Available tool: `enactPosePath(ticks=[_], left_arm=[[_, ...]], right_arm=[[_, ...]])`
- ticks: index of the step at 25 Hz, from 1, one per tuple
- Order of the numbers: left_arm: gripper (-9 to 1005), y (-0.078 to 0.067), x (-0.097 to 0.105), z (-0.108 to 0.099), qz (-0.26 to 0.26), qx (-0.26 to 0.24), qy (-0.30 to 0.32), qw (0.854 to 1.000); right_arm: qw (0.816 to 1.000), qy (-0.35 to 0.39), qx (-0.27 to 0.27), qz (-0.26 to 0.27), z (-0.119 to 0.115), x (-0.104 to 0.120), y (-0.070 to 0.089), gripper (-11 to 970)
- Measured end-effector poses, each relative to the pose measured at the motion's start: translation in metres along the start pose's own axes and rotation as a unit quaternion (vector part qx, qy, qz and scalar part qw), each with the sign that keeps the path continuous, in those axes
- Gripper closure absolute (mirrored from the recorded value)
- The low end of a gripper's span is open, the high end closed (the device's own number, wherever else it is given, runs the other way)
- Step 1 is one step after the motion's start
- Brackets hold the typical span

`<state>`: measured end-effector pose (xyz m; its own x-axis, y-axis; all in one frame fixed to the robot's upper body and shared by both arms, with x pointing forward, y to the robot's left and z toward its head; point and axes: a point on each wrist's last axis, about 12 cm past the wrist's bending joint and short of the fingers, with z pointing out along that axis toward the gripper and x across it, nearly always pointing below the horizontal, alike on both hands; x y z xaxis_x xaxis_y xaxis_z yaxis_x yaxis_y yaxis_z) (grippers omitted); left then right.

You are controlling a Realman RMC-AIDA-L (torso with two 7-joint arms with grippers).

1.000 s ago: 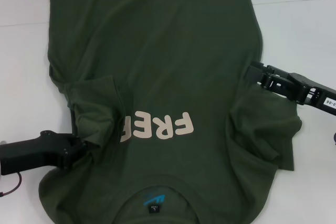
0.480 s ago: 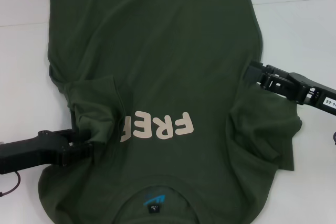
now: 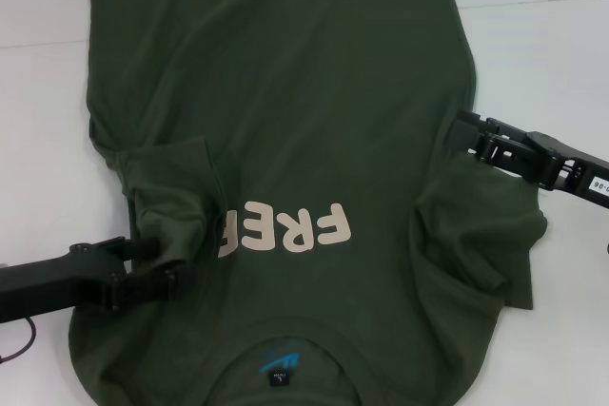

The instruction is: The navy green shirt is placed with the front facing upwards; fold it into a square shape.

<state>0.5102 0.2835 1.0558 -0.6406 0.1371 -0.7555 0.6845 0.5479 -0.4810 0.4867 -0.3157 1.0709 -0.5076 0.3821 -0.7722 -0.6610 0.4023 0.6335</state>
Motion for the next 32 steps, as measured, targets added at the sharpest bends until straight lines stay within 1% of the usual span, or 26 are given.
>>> enactPosePath(ticks=[2, 5, 12, 14, 19, 22, 28, 32], left_arm=[[88, 0.000, 0.000, -0.002, 0.002, 0.000, 0.001, 1.000], [89, 0.000, -0.001, -0.007, 0.010, -0.003, 0.002, 1.000], [92, 0.006, -0.007, -0.021, 0.030, -0.037, 0.001, 0.999], [92, 0.006, -0.010, -0.024, 0.037, -0.042, -0.004, 0.998], [92, 0.006, -0.025, -0.030, 0.063, -0.051, -0.040, 0.996], [92, 0.005, -0.031, -0.030, 0.071, -0.047, -0.049, 0.995], [92, -0.001, -0.035, -0.030, 0.078, -0.021, -0.057, 0.995], [92, -0.005, -0.039, -0.021, 0.088, -0.002, -0.061, 0.994]], right_arm=[[1.000, 0.000, 0.000, 0.000, 0.000, 0.000, 0.000, 37], [1.000, 0.000, -0.001, 0.000, -0.001, -0.001, 0.000, 37], [1.000, 0.000, -0.003, 0.000, 0.000, 0.000, 0.001, 38], [1.000, 0.000, -0.004, 0.000, 0.000, 0.000, 0.001, 38], [1.000, -0.001, -0.005, 0.000, 0.001, 0.000, 0.001, 39], [1.000, -0.001, -0.006, 0.001, 0.001, -0.001, 0.001, 39], [1.000, -0.009, 0.000, 0.002, -0.003, -0.003, 0.000, 39], [1.000, -0.019, -0.001, 0.001, -0.005, -0.006, 0.000, 40]])
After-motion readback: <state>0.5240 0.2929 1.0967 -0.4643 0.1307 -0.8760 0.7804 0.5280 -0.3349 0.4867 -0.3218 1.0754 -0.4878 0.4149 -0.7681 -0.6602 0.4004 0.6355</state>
